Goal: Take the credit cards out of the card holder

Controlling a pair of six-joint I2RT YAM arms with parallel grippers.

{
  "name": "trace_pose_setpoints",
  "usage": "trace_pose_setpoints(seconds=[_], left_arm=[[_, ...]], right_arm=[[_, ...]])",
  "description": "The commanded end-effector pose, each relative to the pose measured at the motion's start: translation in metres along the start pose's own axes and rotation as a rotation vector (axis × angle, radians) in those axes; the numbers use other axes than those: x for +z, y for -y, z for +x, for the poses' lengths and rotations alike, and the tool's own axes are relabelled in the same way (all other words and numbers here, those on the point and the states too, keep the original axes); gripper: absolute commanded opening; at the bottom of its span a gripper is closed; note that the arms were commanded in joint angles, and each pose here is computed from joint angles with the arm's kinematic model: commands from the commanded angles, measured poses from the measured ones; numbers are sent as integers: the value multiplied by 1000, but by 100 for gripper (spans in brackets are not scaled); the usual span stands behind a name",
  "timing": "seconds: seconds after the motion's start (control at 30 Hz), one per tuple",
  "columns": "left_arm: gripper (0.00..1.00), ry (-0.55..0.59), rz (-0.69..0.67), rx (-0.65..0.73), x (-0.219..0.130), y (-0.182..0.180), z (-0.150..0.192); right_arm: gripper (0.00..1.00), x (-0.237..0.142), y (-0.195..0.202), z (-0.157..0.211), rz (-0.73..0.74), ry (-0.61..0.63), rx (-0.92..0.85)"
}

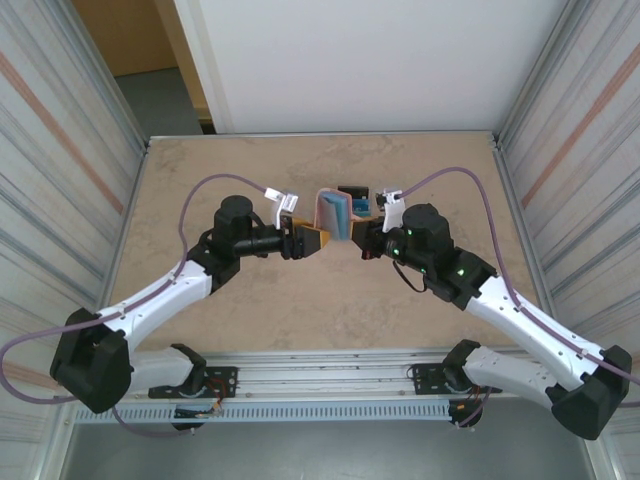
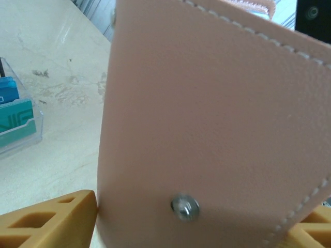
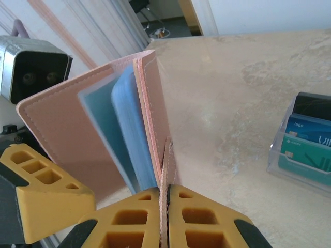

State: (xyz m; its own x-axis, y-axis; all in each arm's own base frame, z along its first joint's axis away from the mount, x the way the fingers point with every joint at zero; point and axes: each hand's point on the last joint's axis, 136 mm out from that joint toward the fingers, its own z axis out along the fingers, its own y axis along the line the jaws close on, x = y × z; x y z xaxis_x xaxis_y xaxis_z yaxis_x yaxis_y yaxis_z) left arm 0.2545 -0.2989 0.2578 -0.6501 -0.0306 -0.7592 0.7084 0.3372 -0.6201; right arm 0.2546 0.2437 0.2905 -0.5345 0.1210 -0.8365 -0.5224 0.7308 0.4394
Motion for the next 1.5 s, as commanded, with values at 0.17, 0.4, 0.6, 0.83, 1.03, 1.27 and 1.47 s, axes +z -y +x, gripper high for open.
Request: trace_pose_setpoints(seconds=[0.17,0.4,0.6,0.83,1.03,1.27,1.47], left_arm=[[42,23,21,49,-4,15,-12],[8,21,28,52,-4,17,-12],[0,15,27,70,-6,19,-13],[0,-24,17,86,-12,27,-14],[0,-60,51,94,-16,39,-15],[0,-98,91,106,-17,48,-12],[0,-112,117,118,-17,52,-9]], right_arm=[[0,-10,-8,-22,-15,76,16],[0,-9,-8,-21,-20,75,20],[0,-8,-6,-14,-9,44,-2],[40,-3,-6,3,-22,-34,-113],[59,-3,-12,12,-55,-79,-241],[65,-5,-13,12,-30,-88,-328],[73,6,-22,26,-59,-148,-387]])
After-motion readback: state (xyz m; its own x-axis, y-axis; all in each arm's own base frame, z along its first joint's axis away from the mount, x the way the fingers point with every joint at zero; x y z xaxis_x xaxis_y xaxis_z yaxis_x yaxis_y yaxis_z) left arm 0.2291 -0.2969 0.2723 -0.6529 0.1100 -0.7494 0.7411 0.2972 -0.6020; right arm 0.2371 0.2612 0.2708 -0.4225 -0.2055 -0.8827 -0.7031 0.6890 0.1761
